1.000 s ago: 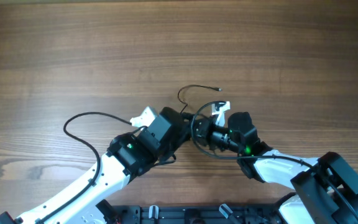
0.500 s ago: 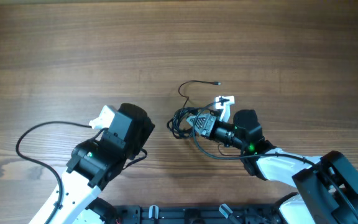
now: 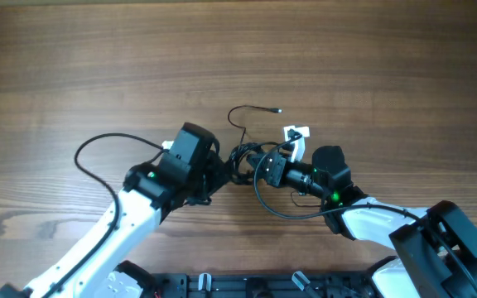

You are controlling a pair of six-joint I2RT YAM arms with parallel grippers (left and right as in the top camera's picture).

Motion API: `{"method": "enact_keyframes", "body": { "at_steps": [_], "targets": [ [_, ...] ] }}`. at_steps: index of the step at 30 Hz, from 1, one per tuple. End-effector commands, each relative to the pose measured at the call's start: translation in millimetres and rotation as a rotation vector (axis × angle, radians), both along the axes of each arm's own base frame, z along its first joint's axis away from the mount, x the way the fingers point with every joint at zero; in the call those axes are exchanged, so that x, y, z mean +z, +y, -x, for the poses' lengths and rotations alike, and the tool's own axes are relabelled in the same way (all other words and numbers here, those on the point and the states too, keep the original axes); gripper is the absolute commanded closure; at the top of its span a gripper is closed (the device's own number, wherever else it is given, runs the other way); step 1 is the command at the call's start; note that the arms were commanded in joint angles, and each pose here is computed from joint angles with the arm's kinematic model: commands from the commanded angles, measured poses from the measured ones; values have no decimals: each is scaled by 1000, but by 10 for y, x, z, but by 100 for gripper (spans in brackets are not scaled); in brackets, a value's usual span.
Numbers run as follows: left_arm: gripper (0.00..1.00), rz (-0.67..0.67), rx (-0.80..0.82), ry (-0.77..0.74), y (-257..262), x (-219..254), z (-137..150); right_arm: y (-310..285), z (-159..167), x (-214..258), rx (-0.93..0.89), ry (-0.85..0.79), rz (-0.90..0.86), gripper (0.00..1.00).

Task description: Untangle cables

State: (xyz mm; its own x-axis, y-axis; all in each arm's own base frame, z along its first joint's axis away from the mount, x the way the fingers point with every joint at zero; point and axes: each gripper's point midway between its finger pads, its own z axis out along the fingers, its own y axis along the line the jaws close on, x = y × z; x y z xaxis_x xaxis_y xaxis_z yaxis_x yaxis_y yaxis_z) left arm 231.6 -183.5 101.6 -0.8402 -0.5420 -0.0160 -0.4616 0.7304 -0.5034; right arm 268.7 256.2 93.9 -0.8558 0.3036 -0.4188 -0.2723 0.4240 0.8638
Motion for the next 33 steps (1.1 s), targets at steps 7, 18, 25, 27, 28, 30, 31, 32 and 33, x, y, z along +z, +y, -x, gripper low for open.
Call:
{"method": "enact_keyframes", "body": {
  "at_steps": [7, 18, 25, 27, 28, 30, 31, 32, 33],
  "targets": [
    [96, 94, 33, -50, 9, 95, -287, -126, -69, -237, -84, 45, 90, 95],
    [96, 110, 229, -141, 599, 425, -457, -189, -125, -288, -132, 50, 117, 95],
    [88, 49, 174, -144, 646, 361, -401, -137, -133, -171, -78, -72, 129, 96],
    [85, 32, 141, -154, 649, 352, -388, -40, -77, -18, 11, -190, 112, 96],
    [85, 25, 126, -160, 649, 350, -386, 13, -28, 61, 68, -267, 109, 96],
    [85, 19, 97, -166, 639, 347, -372, 57, 29, 117, 132, -363, 122, 96],
    [85, 13, 73, -173, 632, 346, -364, 56, 29, 116, 132, -363, 122, 96],
    [85, 11, 55, -179, 624, 348, -360, 56, 28, 117, 131, -363, 122, 96],
    [85, 10, 52, -178, 624, 345, -355, 56, 28, 116, 132, -363, 123, 96]
  ]
}}
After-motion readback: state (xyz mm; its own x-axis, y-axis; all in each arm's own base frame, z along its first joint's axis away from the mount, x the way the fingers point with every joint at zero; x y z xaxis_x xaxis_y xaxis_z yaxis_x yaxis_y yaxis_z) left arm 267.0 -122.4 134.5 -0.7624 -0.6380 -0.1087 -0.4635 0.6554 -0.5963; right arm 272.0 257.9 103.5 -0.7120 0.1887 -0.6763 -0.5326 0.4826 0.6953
